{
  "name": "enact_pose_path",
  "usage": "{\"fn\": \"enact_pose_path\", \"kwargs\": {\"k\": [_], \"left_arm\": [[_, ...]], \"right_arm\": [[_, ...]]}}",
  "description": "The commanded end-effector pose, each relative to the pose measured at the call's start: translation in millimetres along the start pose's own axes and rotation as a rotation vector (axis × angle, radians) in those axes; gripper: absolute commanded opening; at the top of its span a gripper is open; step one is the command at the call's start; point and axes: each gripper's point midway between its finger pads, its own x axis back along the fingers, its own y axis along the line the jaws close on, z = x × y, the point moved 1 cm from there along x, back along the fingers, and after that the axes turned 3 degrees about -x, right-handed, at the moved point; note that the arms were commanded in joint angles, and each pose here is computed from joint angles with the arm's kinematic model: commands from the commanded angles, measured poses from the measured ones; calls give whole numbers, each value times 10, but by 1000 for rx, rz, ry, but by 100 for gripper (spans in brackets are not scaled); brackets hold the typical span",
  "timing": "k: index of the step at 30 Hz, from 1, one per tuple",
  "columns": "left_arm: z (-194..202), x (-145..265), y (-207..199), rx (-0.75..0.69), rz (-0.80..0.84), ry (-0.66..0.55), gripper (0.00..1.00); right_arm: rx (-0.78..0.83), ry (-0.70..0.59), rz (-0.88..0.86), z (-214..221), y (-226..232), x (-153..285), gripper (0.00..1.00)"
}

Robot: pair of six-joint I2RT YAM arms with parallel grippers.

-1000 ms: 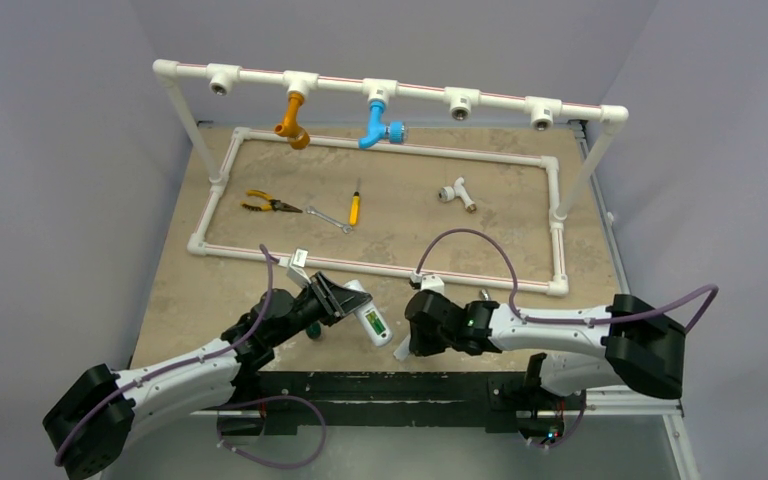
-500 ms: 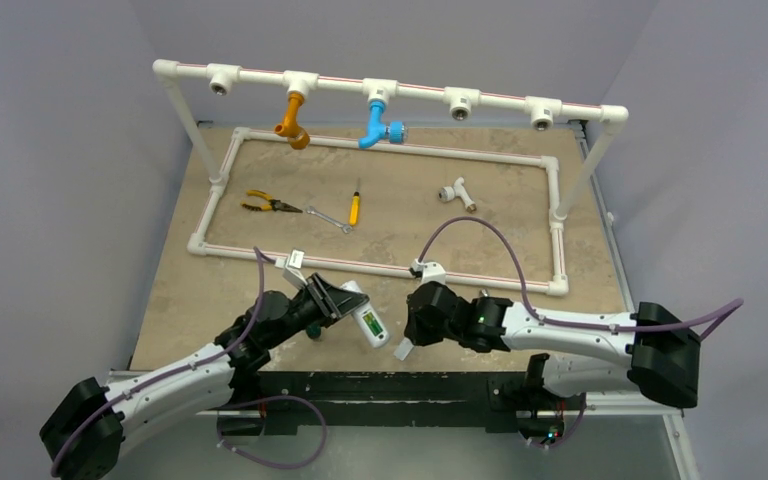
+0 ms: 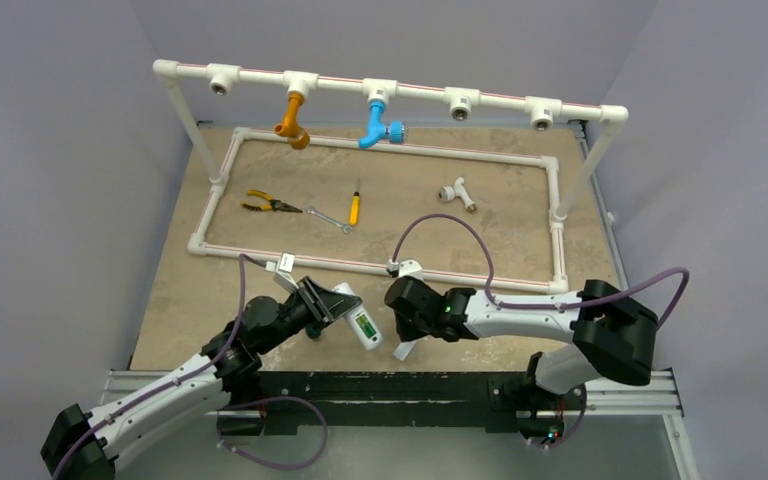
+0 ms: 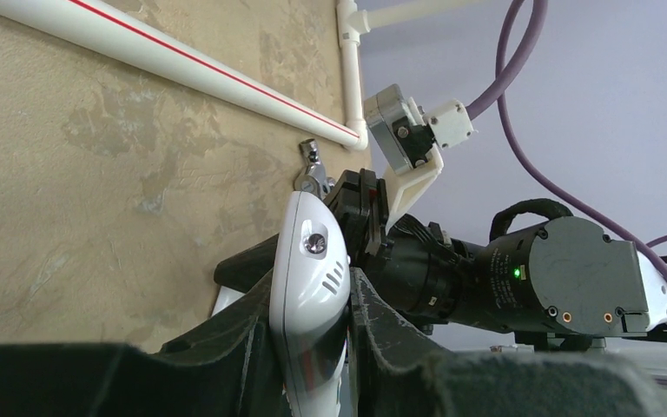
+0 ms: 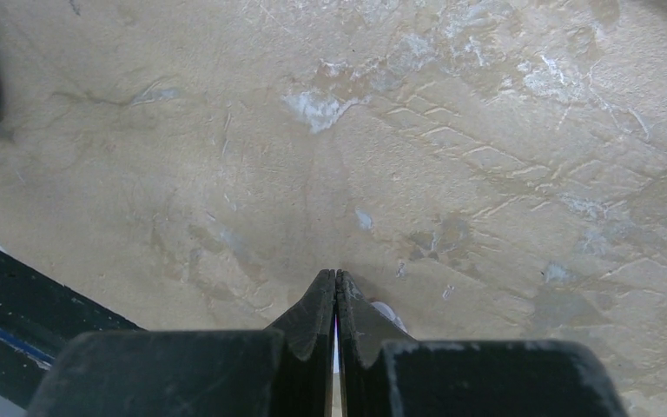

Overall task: Load the batteries into the remote control
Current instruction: Adjust the battery cover at the center of the board.

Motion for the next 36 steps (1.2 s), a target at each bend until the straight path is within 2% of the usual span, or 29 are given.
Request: {"fn": "enact_pose_path", "kwargs": {"k": [1, 15, 25, 36], "left_arm": [[-33, 10, -56, -16, 15, -15, 0], [-27, -65, -51, -16, 15, -11, 0], [-19, -71, -48, -14, 17, -9, 0], [-18, -58, -58, -14, 20, -7, 0]], "right_arm": [[24, -9, 38, -81, -12, -9, 0], [-8, 62, 158, 222, -420, 135, 0], [-36, 99, 133, 396, -513, 263, 0], [2, -10, 110, 127, -514, 552, 1]]}}
